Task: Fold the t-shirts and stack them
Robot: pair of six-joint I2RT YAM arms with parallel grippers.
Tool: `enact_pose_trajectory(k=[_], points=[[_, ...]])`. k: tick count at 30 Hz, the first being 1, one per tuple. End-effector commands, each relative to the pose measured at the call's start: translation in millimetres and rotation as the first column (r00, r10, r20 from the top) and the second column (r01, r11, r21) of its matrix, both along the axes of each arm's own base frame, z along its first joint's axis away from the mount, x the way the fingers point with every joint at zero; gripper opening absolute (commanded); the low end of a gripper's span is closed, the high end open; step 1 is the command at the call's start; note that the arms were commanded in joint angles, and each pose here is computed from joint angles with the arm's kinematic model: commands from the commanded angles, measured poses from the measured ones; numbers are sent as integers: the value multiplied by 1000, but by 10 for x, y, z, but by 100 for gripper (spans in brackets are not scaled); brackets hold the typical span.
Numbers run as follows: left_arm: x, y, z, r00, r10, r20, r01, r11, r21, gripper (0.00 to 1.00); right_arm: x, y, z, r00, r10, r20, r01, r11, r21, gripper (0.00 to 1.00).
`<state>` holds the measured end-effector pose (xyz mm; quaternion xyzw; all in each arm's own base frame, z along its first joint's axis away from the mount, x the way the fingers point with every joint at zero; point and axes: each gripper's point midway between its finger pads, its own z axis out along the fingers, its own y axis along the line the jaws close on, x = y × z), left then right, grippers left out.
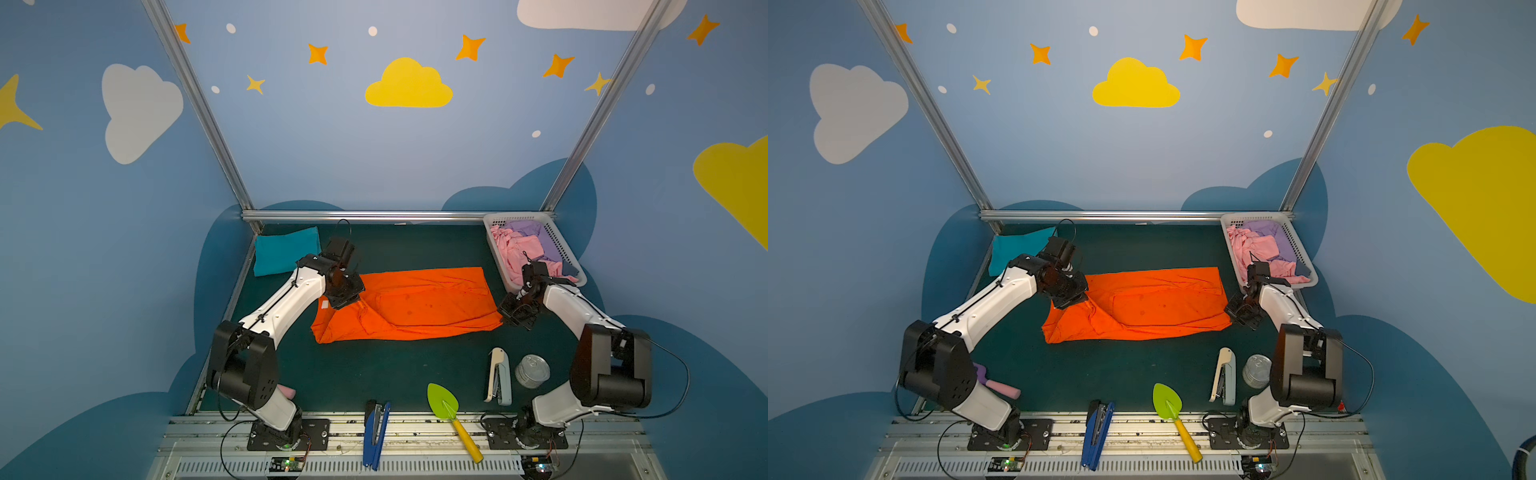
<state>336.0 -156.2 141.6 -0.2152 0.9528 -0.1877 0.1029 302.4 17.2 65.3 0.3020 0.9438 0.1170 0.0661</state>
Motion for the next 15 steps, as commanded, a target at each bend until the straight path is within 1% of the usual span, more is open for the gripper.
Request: enact_pose_trajectory(k=[1, 5, 6, 9, 10, 11, 12, 15], points=[[-25, 129, 140, 1000, 3, 24, -4, 1000, 27, 4, 3, 24, 73, 1000, 7, -2, -7, 1000, 7, 0], [-103, 123, 207, 1000, 6, 29, -6, 1000, 1, 4, -201, 103, 37, 999, 31, -35, -30, 999, 23, 0], [-125, 123, 207, 1000, 8, 27, -7, 1000, -5, 4, -244, 117, 27, 999, 33, -39, -32, 999, 26, 2], [-182, 117, 228, 1000, 11, 29, -10, 1000, -23, 4, -409, 139, -19, 998, 36, -56, -34, 999, 27, 22], [-197, 123, 236, 999, 11, 31, -11, 1000, -23, 4, -449, 131, -37, 998, 35, -60, -34, 999, 20, 26], [-209, 133, 237, 999, 12, 32, -11, 1000, -20, 4, -478, 121, -47, 997, 36, -62, -35, 999, 14, 27], [-218, 143, 240, 999, 14, 33, -14, 1000, -17, 4, -504, 114, -59, 997, 38, -66, -37, 999, 9, 26], [-226, 157, 236, 999, 15, 35, -15, 1000, -11, 4, -535, 120, -96, 996, 43, -72, -42, 999, 13, 8]])
